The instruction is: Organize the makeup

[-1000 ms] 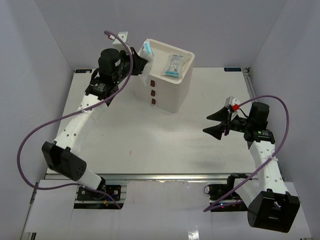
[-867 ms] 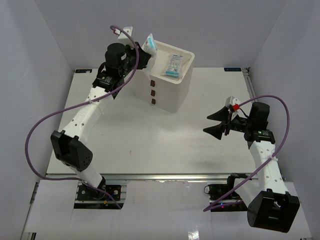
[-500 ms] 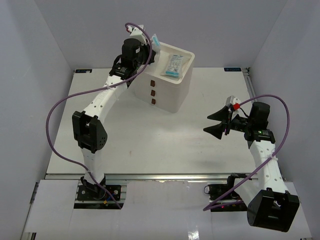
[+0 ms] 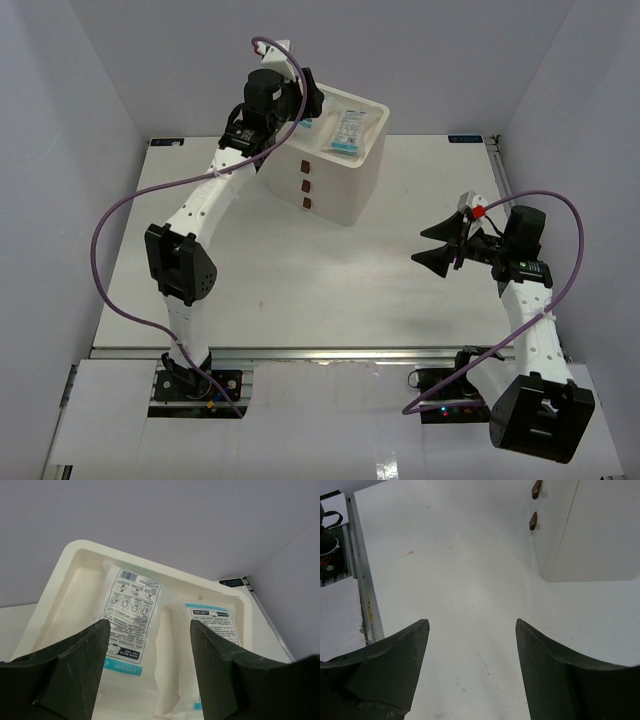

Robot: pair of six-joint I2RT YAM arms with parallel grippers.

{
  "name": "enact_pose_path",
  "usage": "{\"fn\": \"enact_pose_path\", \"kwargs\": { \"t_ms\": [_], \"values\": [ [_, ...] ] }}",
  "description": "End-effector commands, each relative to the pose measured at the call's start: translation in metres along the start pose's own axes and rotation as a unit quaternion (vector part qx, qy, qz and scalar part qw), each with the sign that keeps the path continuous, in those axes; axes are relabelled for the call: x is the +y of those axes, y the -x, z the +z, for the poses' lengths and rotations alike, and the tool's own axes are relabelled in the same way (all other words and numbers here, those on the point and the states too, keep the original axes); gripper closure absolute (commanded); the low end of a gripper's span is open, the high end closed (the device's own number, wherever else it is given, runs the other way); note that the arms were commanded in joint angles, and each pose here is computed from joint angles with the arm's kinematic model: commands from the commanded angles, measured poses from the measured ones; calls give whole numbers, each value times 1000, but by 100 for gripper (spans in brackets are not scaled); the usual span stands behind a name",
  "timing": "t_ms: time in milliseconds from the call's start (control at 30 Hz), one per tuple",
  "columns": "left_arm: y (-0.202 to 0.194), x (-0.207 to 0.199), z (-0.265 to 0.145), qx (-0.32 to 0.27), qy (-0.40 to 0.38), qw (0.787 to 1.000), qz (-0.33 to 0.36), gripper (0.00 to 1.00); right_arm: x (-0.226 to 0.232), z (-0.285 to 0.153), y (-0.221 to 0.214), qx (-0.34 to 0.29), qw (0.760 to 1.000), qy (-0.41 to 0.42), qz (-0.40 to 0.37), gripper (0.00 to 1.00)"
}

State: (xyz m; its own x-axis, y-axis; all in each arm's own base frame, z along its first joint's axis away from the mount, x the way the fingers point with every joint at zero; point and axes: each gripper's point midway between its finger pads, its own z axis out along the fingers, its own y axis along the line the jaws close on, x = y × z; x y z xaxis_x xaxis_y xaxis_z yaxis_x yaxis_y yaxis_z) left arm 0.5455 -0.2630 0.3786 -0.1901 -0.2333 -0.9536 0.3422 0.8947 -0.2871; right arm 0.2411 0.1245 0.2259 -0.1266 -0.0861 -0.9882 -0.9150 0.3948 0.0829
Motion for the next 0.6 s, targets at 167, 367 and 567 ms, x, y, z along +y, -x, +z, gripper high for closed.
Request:
{"fn": "enact_pose_path", "kwargs": {
  "t_ms": [167,367,567],
  "values": [
    [10,-60,-183,-29,-198,980,18,2,-40,-21,-4,25,991,-131,18,13],
    [-75,-38,-282,-2,-231,971,56,2,-57,-41,-15,61,972,-226,28,4],
    [-146,-12,-304,44,-219,972,74,2,-67,-67,-39,126,940,-312,49,10]
  ]
}}
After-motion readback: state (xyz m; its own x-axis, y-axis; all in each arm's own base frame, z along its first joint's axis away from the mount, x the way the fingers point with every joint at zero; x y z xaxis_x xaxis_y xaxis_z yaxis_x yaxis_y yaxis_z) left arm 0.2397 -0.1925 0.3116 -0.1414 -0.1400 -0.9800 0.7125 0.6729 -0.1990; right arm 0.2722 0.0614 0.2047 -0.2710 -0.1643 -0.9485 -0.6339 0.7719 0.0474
